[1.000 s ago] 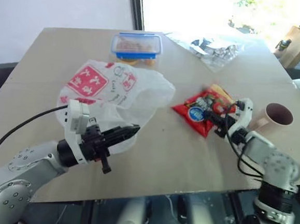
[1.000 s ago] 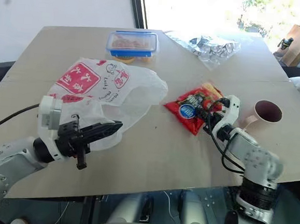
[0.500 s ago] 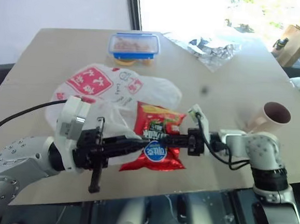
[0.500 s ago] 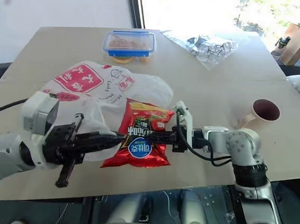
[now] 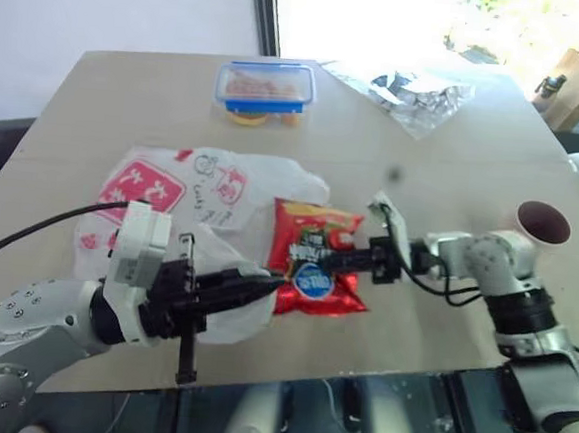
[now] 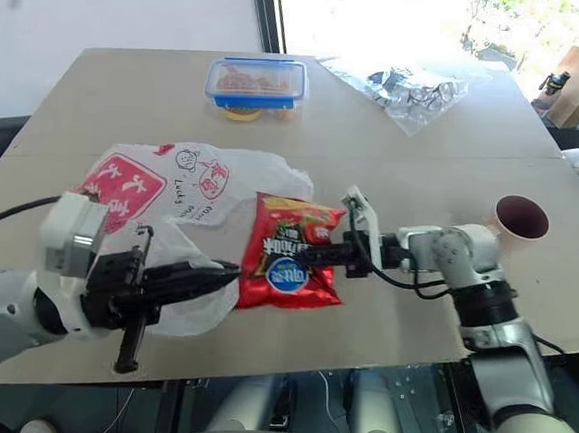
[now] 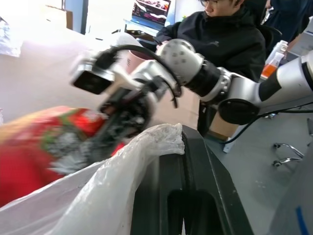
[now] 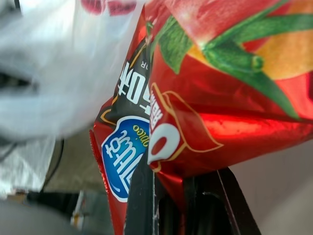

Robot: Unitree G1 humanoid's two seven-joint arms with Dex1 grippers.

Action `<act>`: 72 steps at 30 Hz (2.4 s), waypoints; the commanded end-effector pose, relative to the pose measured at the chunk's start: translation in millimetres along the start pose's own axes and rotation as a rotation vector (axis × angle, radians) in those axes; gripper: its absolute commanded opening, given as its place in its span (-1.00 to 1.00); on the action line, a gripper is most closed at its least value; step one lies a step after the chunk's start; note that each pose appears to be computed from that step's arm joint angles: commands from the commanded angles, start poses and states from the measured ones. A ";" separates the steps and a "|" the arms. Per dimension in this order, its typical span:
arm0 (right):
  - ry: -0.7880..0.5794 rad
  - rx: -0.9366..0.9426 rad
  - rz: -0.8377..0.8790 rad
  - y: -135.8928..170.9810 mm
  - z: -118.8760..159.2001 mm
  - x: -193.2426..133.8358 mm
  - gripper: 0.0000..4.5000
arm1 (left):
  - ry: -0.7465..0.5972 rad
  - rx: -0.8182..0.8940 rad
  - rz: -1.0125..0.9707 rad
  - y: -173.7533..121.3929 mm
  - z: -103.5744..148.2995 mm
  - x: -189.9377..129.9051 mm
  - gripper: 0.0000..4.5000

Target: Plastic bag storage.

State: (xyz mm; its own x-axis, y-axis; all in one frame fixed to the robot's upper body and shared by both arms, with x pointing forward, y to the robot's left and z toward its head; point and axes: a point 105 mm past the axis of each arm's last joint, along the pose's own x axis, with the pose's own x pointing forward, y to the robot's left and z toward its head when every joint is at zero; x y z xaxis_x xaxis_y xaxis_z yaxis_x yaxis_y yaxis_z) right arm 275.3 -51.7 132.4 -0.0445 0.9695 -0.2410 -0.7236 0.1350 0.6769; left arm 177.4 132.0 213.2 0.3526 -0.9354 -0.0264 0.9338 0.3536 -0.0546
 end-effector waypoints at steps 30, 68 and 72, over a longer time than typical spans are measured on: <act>-0.290 -0.013 -0.129 -45.7 109.9 45.0 -0.97 | 0.240 -0.029 -0.365 -52.3 -35.6 -5.3 -1.00; -0.341 -0.088 -0.029 6.9 111.7 166.1 -0.85 | -0.080 0.166 -0.017 6.9 -28.9 19.6 -1.00; -0.333 -0.121 0.014 11.2 113.2 165.1 -0.27 | -0.084 0.171 0.006 6.2 -25.7 20.0 -1.00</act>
State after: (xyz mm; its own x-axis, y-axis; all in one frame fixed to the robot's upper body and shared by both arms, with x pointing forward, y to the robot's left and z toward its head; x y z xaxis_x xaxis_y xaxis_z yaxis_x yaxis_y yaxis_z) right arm 365.4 86.0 141.9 0.2892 0.9530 -0.0901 -0.7217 0.2789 0.6335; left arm 194.6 119.8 177.5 0.3697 -0.9286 0.0317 0.9240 0.3710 0.0928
